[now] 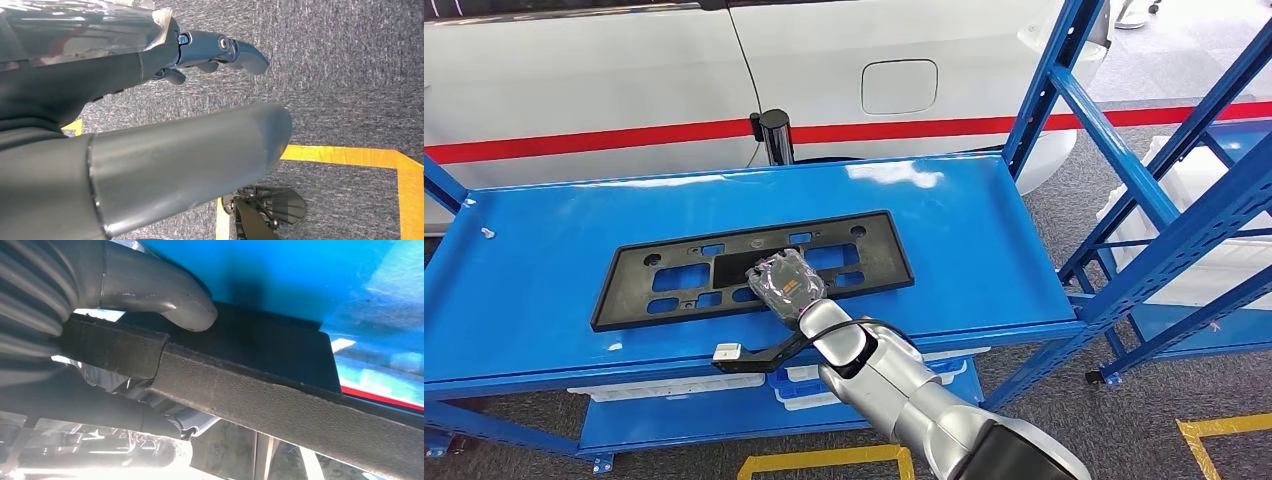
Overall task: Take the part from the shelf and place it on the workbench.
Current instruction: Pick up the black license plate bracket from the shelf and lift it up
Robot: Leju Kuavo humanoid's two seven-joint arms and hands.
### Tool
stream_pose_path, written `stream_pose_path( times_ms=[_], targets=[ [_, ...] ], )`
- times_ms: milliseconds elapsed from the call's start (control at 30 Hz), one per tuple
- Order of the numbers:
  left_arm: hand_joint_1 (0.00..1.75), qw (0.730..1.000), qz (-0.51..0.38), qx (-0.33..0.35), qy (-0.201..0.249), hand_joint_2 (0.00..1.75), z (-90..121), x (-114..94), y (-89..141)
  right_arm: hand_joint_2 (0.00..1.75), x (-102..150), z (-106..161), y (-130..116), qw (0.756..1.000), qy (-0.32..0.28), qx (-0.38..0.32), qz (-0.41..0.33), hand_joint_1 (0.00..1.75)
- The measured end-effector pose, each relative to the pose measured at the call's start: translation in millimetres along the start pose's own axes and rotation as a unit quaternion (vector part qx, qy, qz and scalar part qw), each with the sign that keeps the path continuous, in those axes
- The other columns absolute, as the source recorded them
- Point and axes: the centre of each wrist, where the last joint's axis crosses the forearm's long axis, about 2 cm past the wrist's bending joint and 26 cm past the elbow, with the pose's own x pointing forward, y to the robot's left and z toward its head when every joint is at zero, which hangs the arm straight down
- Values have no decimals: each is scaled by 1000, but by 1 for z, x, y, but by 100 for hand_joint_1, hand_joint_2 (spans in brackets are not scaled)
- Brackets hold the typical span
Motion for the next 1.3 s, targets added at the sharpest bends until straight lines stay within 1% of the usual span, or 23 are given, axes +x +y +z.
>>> stream_pose_path(
  times_ms=[100,167,400,533,600,700,867,1033,1167,1233,1300],
  targets=[
    [0,1000,0,0,0,0,0,0,0,175,0,0,0,1000,0,-1,0,171],
    [0,1000,0,0,0,0,0,0,0,175,0,0,0,1000,-1,-3,1,175],
    [0,1000,-4,0,0,0,0,0,0,175,-1,0,-1,1000,3,-24,-4,175],
    [0,1000,-4,0,-1,0,0,0,0,175,-5,-2,-8,998,12,-60,-32,175],
    [0,1000,-5,0,-2,0,0,0,0,175,-9,-3,-15,994,14,-83,-63,175],
    [0,1000,-3,1,-5,0,0,-1,0,175,-16,-3,-31,982,14,-131,-135,175],
    [0,1000,2,7,-10,0,0,-3,1,175,-29,-2,-59,943,-9,-187,-273,175],
    [0,1000,10,10,-13,0,1,-5,1,175,-38,0,-75,902,-42,-216,-371,175],
    [0,1000,15,11,-14,175,2,-7,0,175,-41,3,-81,888,-52,-225,-398,175],
    [0,1000,16,10,-16,175,2,-8,0,175,-42,4,-82,876,-63,-223,-423,175],
    [0,1000,18,9,-19,175,2,-8,0,175,-43,6,-85,857,-78,-224,-457,175]
  ],
)
